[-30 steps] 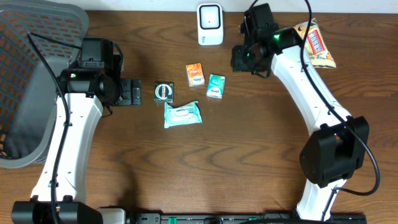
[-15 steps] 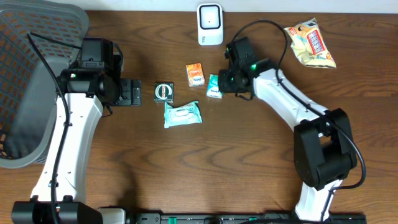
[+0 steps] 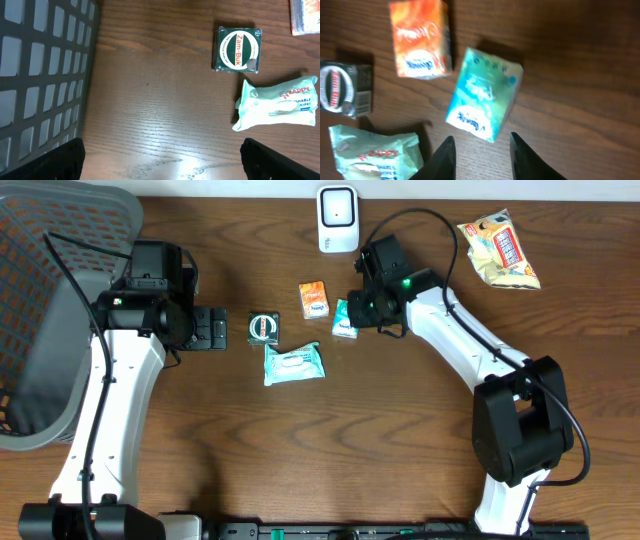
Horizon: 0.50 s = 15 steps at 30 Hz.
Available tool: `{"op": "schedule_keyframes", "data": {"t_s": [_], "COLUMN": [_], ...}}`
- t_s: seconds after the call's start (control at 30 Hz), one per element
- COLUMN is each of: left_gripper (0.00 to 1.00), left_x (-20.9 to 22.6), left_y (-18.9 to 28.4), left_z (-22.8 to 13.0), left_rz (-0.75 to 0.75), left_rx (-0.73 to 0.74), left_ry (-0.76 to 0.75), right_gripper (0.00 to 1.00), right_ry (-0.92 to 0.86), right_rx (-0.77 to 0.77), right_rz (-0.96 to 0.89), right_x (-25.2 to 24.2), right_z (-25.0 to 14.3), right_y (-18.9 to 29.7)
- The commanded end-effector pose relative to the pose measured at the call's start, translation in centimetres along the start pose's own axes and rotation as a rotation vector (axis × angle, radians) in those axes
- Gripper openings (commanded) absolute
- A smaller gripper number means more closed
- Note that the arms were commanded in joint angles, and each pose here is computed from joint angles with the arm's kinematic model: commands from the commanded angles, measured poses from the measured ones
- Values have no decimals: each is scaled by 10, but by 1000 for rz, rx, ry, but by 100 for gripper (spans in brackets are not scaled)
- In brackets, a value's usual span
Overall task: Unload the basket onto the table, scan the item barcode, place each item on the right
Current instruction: 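Move the right gripper left over the green tissue pack, then lower the right gripper and grasp the green tissue pack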
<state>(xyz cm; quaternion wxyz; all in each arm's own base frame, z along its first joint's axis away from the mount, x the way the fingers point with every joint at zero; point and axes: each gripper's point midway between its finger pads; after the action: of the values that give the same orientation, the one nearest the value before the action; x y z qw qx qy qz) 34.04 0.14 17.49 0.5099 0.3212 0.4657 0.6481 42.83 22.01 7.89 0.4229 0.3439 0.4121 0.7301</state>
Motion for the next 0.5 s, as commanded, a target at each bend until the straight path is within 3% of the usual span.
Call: {"op": "schedule_keyframes", "data": {"t_s": [0.0,0.13,0.27,0.3,0.43,0.47], "left_gripper": [98,98,97,98,98,98], "left_x": [2,2,2,2,2,2], "left_y": [-3,-3,-3,-3,-3,-3], "left_z": [-2,-2,-2,-2,-2,-2], "left_rz": [13,13,13,13,13,13], "left_rx": [10,10,10,10,10,10], "left_ry": [-8,-8,-8,-8,-8,-7], "right_gripper": [32,49,89,94,96,92], "right_ry": [35,34,31,16,2,2], "right_rx": [-28,-29,-29,-26,-23,-23], "right_rz": [-1,-58,-77,-68,-5,-2], "right_x": [1,-9,-12,-10,1,2], "right_z": [10,10,10,9,8,8], "right_y": [10,10,10,10,10,10]}}
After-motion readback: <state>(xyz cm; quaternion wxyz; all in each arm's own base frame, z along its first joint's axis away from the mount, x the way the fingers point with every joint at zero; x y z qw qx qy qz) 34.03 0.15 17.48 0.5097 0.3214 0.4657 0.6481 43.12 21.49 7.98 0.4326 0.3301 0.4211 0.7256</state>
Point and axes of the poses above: each gripper's point midway between its finger pads, its own y axis back along the fingers, its own x axis along the line the jaws close on, z = x × y, and after that the axes turned 15 degrees about y, right-handed
